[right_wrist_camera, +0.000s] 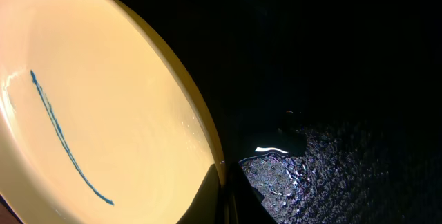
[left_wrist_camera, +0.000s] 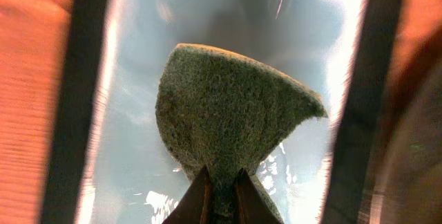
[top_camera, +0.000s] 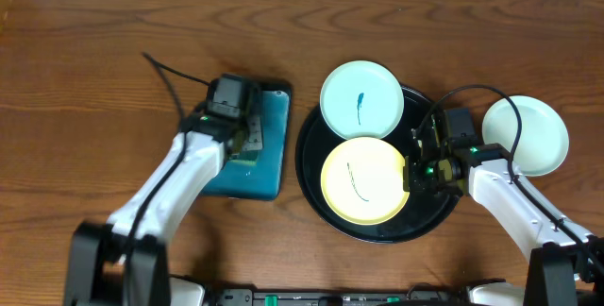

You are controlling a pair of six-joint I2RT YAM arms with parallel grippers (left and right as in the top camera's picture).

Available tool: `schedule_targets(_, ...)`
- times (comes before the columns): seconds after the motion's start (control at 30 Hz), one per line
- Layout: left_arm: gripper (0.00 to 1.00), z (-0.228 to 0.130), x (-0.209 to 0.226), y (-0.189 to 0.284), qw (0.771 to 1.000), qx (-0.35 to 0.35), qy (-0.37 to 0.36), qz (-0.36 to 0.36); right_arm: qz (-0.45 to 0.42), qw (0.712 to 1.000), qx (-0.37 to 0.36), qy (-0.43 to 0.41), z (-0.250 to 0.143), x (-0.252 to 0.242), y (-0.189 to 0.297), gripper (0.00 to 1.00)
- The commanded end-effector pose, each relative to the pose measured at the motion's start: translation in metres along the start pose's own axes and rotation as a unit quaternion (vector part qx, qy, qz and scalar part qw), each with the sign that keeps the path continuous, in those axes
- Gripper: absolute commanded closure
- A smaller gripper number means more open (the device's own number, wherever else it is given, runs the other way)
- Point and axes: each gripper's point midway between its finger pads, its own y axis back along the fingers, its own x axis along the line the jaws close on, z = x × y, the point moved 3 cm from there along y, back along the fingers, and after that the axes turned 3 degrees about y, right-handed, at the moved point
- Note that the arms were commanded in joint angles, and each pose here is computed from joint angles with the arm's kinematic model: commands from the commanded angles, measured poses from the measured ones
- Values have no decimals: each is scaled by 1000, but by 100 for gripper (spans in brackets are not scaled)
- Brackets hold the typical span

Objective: Clean dirty plates on tray and stack at the side

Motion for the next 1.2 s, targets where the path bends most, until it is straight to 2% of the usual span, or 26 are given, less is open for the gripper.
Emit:
schedule_targets(0.0,92,17,1,35,998,-58,6,-19,-1,1000,6,-2,-3,1,-3,99)
schedule_targets(0.23,93,32,-4,83,989,-133,11,-59,-1,1000,6,-2,-3,1,-3,99)
schedule_targets(0.43,93,41,-10,104,980,-161,1,-120,-2,1000,9,-1,-5,1,-3,99)
schedule_targets(0.63,93,49,-5,109,970,-155,20,-186,-5,1000,9,-1,-5,0,-3,99)
schedule_targets(0.93,93,49,0,124,928,-139,-13,-344,-5,1000,9,-1,-5,0,-3,99)
schedule_targets(1.17,93,46,17,104,918,-102,30,-381,-6,1000,8,-1,-4,0,-3,99)
